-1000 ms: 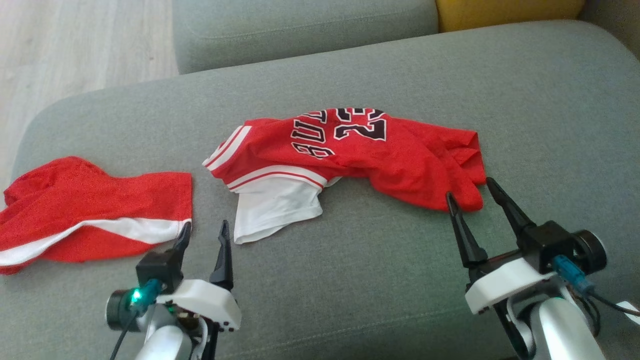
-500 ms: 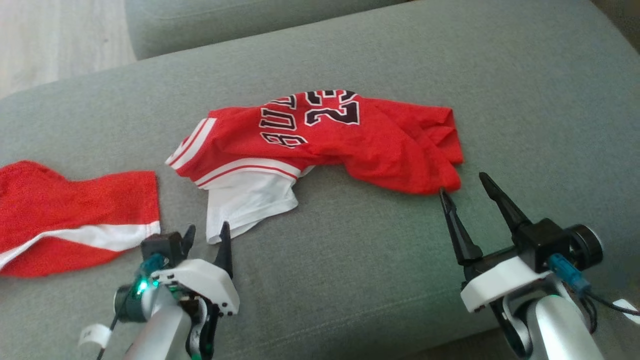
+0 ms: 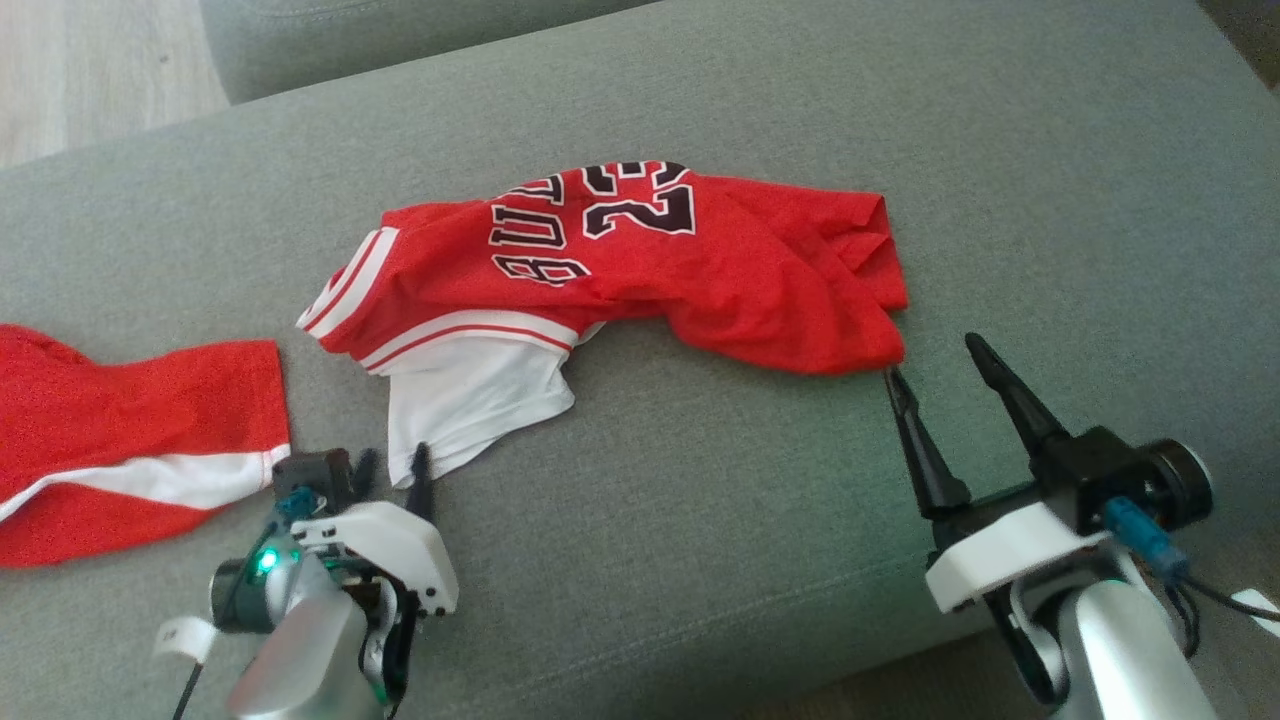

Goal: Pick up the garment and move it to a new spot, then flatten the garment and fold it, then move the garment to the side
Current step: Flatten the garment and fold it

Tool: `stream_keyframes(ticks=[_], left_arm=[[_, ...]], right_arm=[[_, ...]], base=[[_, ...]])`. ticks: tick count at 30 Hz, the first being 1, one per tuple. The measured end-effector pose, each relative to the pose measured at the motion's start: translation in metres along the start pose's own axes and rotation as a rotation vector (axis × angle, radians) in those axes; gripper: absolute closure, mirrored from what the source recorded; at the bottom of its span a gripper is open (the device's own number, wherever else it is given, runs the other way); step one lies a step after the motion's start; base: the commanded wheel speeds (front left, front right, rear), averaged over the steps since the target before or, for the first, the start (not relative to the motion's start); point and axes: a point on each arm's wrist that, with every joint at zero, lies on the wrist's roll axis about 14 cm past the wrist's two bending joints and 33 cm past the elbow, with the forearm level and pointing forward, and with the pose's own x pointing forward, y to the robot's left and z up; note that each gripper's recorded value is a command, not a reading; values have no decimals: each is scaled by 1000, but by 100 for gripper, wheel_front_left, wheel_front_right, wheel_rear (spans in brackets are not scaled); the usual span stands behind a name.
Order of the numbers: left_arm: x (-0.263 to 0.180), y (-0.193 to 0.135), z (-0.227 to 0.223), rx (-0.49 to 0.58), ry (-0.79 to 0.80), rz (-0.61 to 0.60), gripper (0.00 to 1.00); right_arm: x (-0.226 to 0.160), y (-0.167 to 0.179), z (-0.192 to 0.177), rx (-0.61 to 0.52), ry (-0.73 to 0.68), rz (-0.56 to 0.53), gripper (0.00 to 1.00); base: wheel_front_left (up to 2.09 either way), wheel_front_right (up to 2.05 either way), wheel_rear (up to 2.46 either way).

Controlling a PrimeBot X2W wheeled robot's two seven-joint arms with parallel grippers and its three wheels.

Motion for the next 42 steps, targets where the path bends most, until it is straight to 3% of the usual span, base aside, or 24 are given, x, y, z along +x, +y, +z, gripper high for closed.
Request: stream_keyframes(ticks=[9, 15, 23, 42], left_arm=[[-8, -10, 3, -68, -14, -68, 100], [-18, -4, 74, -74, -256, -42, 100], [-59, 1, 110, -58, -435, -15, 100], [-77, 15, 134, -51, -538, 39, 100]], right_arm=[[8, -18, -10, 89, 35, -59, 0], [10, -39, -55, 258, 162, -159, 0], [23, -13, -104, 379, 307, -149, 0], [50, 7, -128, 391, 425, -133, 0]], base=[[0, 0, 0], [0, 0, 0], [0, 0, 0], [0, 0, 0]])
